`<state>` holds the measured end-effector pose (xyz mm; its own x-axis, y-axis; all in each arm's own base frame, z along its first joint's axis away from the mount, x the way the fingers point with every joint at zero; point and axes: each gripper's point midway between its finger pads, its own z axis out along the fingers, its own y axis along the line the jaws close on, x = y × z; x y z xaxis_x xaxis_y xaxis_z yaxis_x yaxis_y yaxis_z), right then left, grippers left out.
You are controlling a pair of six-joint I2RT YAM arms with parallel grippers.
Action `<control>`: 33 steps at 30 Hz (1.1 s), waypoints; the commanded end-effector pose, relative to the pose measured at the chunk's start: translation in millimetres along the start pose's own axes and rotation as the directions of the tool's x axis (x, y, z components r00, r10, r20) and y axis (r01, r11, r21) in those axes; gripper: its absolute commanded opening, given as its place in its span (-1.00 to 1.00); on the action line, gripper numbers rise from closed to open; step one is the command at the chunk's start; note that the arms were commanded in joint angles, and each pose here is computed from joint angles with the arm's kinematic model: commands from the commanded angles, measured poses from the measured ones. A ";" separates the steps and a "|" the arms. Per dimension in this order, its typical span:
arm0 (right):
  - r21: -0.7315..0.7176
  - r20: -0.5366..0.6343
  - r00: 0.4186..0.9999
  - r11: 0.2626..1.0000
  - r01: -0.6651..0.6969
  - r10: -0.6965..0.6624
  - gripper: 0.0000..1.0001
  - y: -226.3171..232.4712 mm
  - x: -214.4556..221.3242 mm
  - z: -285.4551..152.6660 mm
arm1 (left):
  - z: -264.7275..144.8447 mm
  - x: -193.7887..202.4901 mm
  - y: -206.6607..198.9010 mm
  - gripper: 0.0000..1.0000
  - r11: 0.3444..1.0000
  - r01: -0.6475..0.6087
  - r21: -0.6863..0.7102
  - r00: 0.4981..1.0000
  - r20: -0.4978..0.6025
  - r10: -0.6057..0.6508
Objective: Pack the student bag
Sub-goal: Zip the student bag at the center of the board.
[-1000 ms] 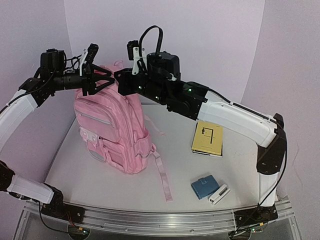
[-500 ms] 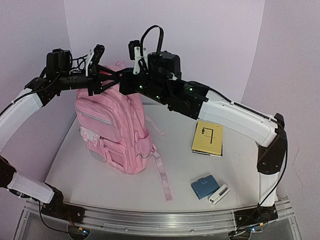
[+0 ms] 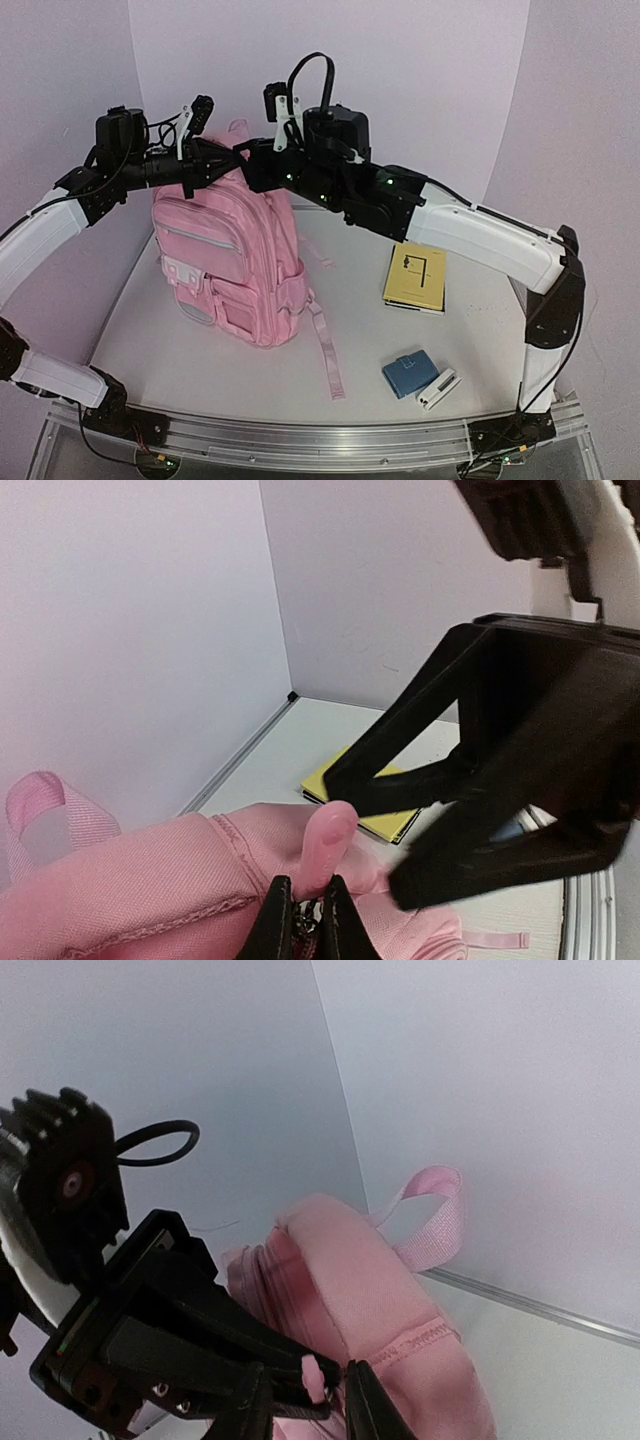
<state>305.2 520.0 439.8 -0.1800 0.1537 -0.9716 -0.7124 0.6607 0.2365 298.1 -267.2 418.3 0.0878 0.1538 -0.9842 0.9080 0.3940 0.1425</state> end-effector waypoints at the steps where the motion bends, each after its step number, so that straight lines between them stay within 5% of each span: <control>1: -0.006 0.116 0.993 1.000 0.004 -0.004 0.14 -0.4 -55.1 -42.4 | -8.2 -14.4 23.7 -0.99 0.988 0.058 -0.146 0.998 0.036 -0.053; 3: -0.002 0.088 0.996 0.999 0.035 -0.035 0.38 -3.6 -43.6 -46.0 | -7.4 -13.5 26.4 -0.99 0.984 0.091 -0.156 0.996 0.038 -0.086; 6: 0.002 0.044 0.997 0.998 0.068 -0.068 0.43 -7.6 -23.2 -46.4 | -8.5 -14.2 30.6 -1.00 0.976 0.127 -0.178 0.992 0.049 -0.120; 11: 0.022 -0.003 0.993 0.993 0.114 -0.114 0.24 -13.2 -0.1 -38.8 | -11.8 -18.0 31.3 -1.00 0.969 0.161 -0.188 0.986 0.063 -0.152; 26: -0.049 -0.104 0.975 0.980 0.195 -0.199 0.20 -17.3 32.1 6.1 | -12.1 -24.2 26.6 -1.00 0.970 0.183 -0.157 0.982 0.067 -0.175; 30: -0.021 -0.117 0.973 0.980 0.200 -0.201 0.01 -27.1 37.1 14.1 | -11.7 -25.5 25.1 -1.00 0.972 0.186 -0.143 0.982 0.070 -0.177; 33: 0.004 -0.126 0.973 0.980 0.197 -0.195 -0.44 -35.4 40.5 16.3 | -11.6 -28.7 25.9 -1.00 0.972 0.185 -0.142 0.981 0.076 -0.176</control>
<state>326.3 517.4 381.8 -0.1367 -0.0890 -0.9866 -0.7421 0.6689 0.0425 318.9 -255.9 419.3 -0.0946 0.0636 -0.9935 0.8420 0.5375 -0.0458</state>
